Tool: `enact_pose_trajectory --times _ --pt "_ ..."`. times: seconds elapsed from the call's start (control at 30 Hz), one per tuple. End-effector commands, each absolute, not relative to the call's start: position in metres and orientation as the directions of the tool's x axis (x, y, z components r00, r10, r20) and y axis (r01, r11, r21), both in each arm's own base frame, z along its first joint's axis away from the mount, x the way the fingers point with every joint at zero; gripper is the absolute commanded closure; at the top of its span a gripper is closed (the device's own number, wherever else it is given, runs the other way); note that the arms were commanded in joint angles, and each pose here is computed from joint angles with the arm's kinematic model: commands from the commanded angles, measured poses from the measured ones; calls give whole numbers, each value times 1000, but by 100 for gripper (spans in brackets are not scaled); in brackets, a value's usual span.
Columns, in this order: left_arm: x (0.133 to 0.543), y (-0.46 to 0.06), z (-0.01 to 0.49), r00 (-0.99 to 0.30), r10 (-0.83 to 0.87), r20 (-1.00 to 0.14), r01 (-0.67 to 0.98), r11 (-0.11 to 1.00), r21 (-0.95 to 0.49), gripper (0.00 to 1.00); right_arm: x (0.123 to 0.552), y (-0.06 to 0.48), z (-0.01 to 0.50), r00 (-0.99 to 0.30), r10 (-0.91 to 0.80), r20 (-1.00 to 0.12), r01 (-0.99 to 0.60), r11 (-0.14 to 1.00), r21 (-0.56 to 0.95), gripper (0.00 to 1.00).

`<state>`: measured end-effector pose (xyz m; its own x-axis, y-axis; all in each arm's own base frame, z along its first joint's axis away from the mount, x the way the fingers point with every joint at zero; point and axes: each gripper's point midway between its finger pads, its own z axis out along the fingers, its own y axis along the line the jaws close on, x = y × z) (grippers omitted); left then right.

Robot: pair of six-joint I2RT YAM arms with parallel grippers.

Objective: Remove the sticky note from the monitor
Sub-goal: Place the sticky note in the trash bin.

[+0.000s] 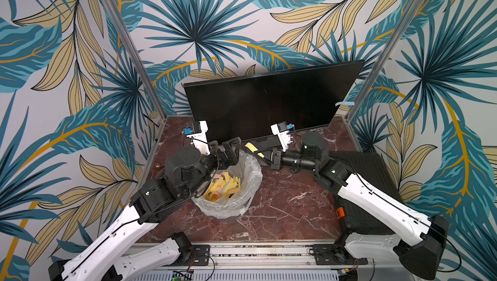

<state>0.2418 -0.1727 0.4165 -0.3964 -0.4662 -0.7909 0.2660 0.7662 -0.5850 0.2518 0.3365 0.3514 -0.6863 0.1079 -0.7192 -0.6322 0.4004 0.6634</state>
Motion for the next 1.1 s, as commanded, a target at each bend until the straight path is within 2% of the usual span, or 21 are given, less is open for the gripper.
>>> enact_pose_trajectory --times 0.0,0.13,0.2,0.3,0.4,0.73,0.93,1.07 --pt "237 -155 433 -351 -529 -772 239 747 -620 0 239 362 344 -647 7 -762 -684 435 585 100" --pt "233 -148 439 -331 -551 -766 236 738 -633 0 224 384 334 -632 -94 -769 -715 453 532 100" --pt "232 -146 441 -326 -560 -762 237 732 -639 0 222 389 332 -626 -117 -771 -722 461 516 84" --pt "229 -143 445 -316 -569 -759 242 726 -644 0 224 390 334 -621 -108 -777 -721 467 512 52" --pt "228 -140 448 -306 -576 -758 246 722 -647 0 226 388 343 -604 -91 -792 -726 472 499 36" --pt "226 -155 451 -328 -538 -776 314 713 -627 0 238 369 368 -551 -42 -834 -730 508 457 21" --pt "228 -193 450 -405 -467 -786 421 668 -614 0 262 333 377 -556 56 -829 -678 546 491 15" --pt "229 -228 447 -453 -413 -790 483 631 -607 0 288 289 381 -565 165 -808 -607 580 543 13"
